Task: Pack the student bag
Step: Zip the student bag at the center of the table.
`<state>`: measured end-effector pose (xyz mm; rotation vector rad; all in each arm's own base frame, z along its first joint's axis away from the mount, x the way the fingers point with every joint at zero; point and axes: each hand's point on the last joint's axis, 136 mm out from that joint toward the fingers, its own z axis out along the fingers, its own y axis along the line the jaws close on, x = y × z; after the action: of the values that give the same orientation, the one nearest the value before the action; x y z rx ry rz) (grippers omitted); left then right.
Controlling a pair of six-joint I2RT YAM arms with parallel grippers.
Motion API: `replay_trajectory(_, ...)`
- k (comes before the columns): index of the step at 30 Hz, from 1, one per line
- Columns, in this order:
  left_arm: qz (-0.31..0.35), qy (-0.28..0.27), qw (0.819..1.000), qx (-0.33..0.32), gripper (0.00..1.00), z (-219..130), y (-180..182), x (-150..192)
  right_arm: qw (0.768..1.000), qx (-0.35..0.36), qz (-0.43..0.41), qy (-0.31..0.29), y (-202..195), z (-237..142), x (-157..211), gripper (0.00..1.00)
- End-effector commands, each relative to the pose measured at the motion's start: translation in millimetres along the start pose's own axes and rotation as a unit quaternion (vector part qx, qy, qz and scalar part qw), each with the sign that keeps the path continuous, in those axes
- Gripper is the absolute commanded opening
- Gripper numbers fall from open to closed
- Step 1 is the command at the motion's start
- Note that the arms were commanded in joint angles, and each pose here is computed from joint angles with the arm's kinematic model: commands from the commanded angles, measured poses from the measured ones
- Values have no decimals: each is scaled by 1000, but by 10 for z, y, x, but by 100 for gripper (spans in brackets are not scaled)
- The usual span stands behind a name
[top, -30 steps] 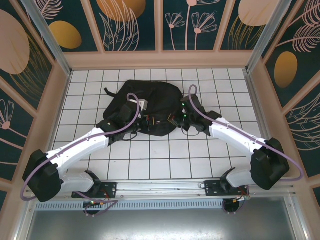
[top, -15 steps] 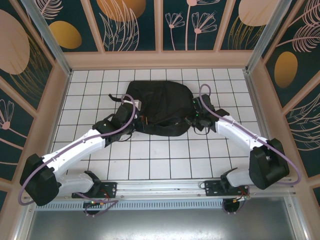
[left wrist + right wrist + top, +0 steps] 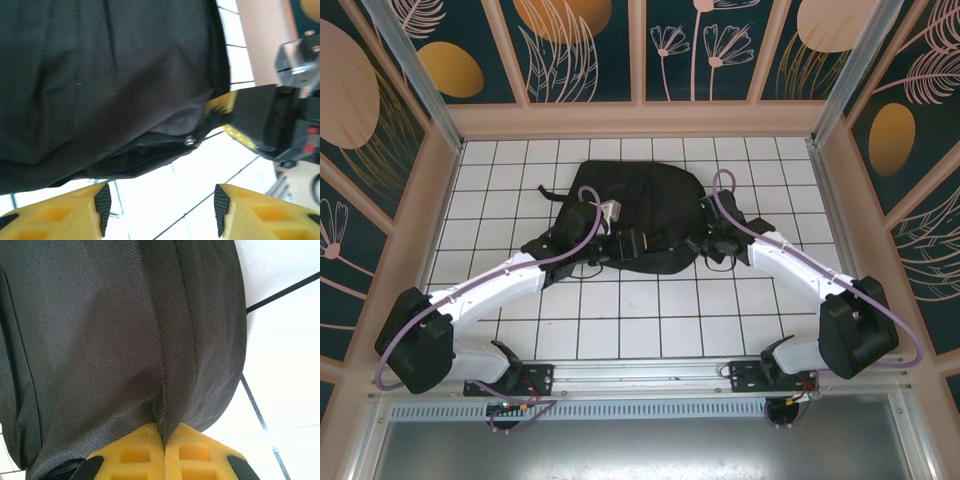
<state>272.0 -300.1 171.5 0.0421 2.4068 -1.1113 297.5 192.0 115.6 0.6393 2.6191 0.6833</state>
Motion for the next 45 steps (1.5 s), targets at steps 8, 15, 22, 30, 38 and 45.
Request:
replay_trajectory(8, 6, -21, 1000, 16, 75, 79, -222, -231, 1000, -14, -25, 0, 161, -14, 45, 3)
replay_trajectory(15, 28, 0, 999, -24, 80, 281, -231, -311, 999, -12, -34, 6, 194, 24, 118, 1)
replay_trajectory(22, 38, 26, 997, -58, 72, 544, -196, -207, 999, -13, -29, 3, 197, 13, 113, 0)
replay_trajectory(30, 39, 49, 995, -71, 51, 679, -95, -16, 999, -19, -27, 4, 223, -1, 117, 0)
replay_trajectory(38, 48, 51, 994, -87, 13, 760, 33, 23, 999, -5, -50, -6, 243, -49, 164, 0)
replay_trajectory(45, 50, 32, 995, -79, 0, 711, -23, -44, 999, -1, -28, -26, 258, -305, 106, 31)
